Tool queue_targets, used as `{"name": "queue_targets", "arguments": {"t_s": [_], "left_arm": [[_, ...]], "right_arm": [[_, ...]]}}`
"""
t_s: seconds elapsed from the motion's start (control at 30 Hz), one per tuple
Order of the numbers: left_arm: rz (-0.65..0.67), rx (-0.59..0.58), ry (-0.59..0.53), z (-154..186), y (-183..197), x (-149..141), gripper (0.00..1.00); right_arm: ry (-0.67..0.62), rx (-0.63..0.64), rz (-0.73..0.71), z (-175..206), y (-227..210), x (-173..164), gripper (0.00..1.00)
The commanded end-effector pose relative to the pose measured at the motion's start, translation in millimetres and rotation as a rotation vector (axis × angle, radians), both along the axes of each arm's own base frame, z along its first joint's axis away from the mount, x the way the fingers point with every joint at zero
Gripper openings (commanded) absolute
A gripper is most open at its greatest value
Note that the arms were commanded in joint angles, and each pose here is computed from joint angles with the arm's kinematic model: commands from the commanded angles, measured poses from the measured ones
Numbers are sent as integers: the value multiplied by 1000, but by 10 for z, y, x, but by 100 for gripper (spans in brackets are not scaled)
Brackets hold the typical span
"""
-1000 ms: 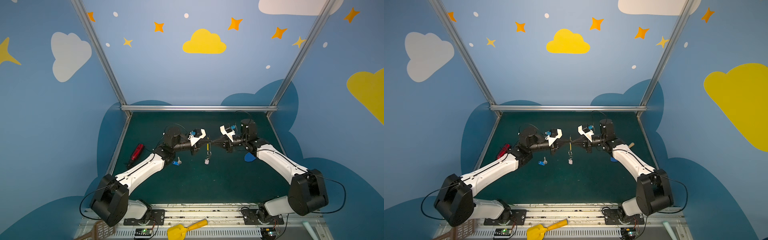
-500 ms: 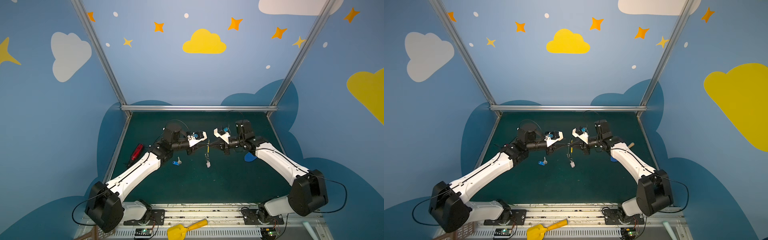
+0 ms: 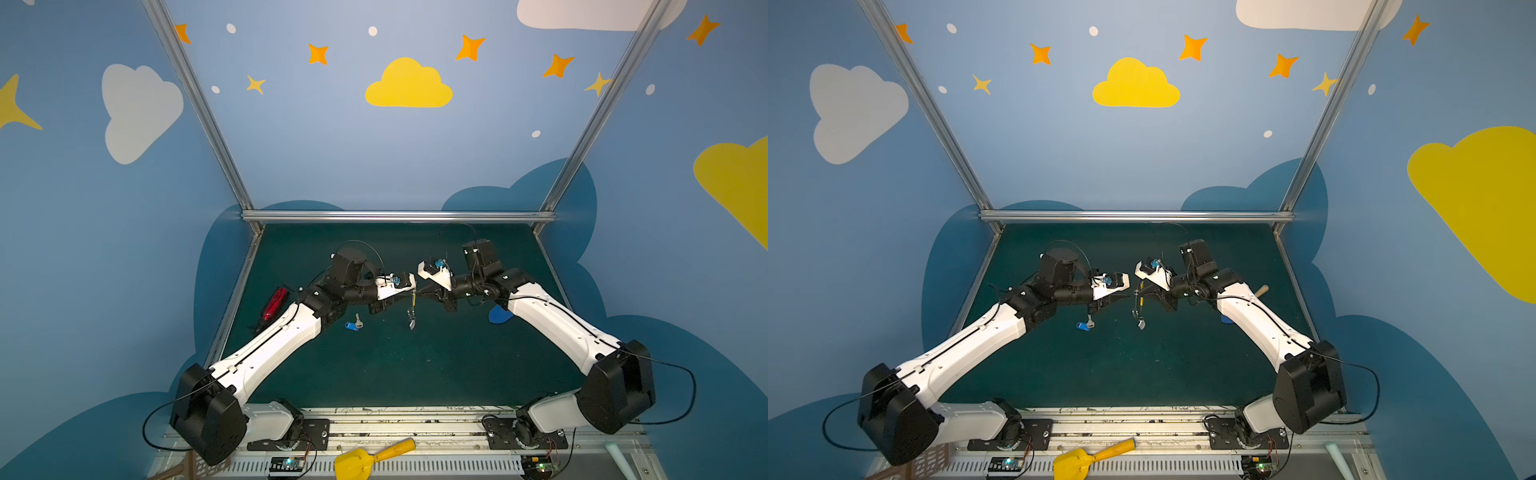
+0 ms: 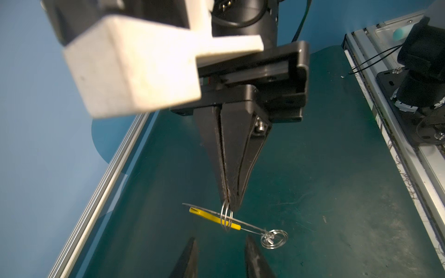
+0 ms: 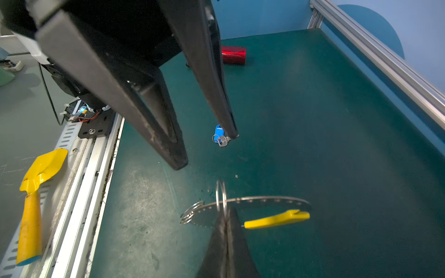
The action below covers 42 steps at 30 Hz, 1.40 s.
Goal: Attach keys to a key ring
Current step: Pass the keyring.
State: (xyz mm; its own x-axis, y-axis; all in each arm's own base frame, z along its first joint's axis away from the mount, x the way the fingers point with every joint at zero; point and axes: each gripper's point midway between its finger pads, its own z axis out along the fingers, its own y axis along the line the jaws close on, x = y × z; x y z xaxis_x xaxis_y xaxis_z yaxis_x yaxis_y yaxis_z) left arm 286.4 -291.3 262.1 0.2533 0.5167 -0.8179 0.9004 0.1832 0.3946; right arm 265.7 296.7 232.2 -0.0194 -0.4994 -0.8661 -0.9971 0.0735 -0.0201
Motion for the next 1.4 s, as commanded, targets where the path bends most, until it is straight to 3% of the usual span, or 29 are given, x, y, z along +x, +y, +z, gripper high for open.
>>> {"name": "queue_targets", "arguments": {"t_s": [0.0, 0.63, 1.37], "left_arm": [[-9, 25, 0, -8, -41, 6, 34], [-3, 85, 6, -148, -90, 52, 31], [-38, 47, 25, -110, -169, 19, 12]], "right_arm": [[-28, -19, 6, 88, 15, -29, 0], [-49, -10, 22, 192, 94, -97, 0], [-98, 29, 27, 228, 107, -89, 0]]}}
